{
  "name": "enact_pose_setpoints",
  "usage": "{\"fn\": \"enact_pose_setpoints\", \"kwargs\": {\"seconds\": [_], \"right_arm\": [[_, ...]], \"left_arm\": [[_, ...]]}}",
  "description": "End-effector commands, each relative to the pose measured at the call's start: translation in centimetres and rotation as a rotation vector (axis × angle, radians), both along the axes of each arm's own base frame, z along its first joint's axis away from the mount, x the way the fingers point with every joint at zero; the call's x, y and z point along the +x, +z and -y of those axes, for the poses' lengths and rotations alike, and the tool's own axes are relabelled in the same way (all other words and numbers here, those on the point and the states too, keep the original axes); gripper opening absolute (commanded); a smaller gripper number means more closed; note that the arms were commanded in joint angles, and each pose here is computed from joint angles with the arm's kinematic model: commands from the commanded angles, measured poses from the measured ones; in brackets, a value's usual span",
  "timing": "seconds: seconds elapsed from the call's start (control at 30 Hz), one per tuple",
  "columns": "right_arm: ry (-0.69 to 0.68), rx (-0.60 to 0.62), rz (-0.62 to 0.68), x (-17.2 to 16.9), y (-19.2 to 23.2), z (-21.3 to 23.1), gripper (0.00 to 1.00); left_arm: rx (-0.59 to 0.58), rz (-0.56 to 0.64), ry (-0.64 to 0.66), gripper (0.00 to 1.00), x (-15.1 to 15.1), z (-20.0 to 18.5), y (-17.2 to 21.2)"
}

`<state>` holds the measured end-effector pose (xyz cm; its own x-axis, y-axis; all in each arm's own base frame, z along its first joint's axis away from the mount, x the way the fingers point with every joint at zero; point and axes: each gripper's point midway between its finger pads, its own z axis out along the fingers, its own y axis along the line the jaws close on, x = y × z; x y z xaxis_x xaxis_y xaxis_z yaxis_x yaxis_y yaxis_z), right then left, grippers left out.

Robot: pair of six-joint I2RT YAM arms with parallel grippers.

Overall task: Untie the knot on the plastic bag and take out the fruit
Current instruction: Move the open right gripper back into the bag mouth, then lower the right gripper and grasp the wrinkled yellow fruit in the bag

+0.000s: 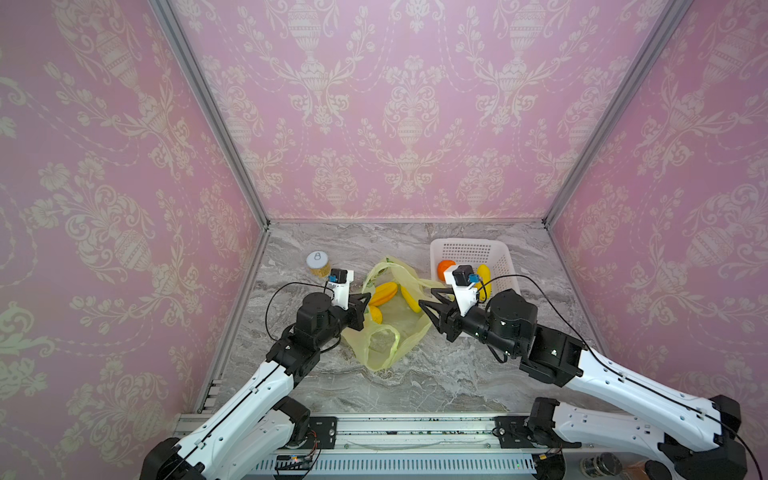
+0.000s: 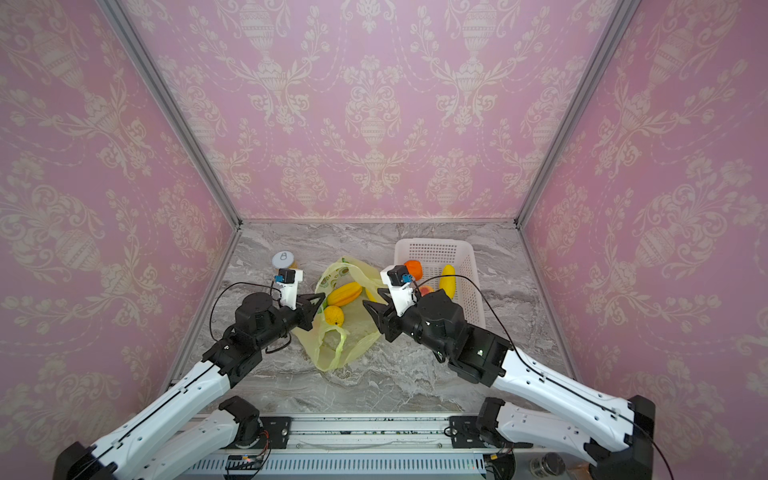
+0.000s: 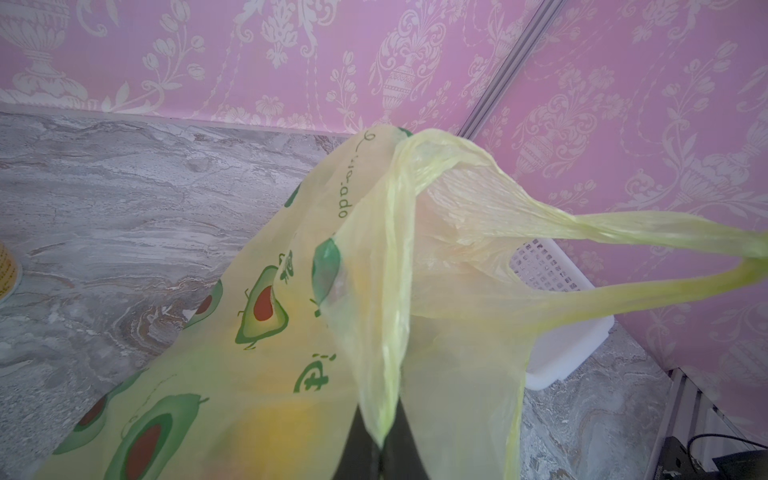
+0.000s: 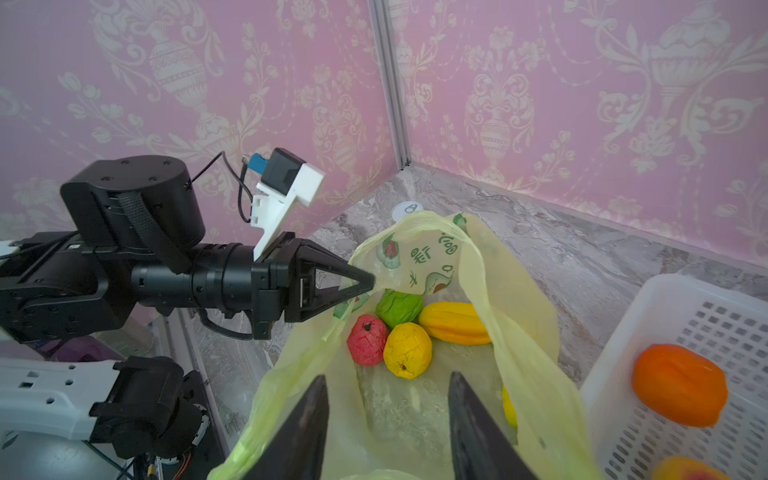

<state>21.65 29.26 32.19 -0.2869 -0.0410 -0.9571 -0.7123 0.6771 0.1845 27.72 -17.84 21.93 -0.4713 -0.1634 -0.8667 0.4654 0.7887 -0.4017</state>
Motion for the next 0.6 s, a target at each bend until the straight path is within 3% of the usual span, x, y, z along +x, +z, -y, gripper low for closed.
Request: {"fn": "enact_pose_setpoints", "kwargs": {"seconds": [0.0,0.37,0.47,0.57], "right_arm": [[0.04,-0.049,-0.01,0.7,-1.7,-3.1,0.44],[0.023,-0.182,-0.27,4.0,-15.6,-10.0,0.31],[-0.019,-0.2,-0.304,4.4,-18.2,-10.2,0.37],[-0.077,-0.217,-0.321,5.2,-20.0,-9.8,0.55]], "left_arm": [[-0.013,0.015,-0.008,0.02,-0.4,0.1,0.4],[-0.005,0.034,0.012,0.03,-0.5,-0.4,0.9],[-0.003,0.031,0.013,0.03,-0.5,-0.4,0.7],[-0.005,0.026,0.01,0.03,-0.4,-0.3,0.6]]}}
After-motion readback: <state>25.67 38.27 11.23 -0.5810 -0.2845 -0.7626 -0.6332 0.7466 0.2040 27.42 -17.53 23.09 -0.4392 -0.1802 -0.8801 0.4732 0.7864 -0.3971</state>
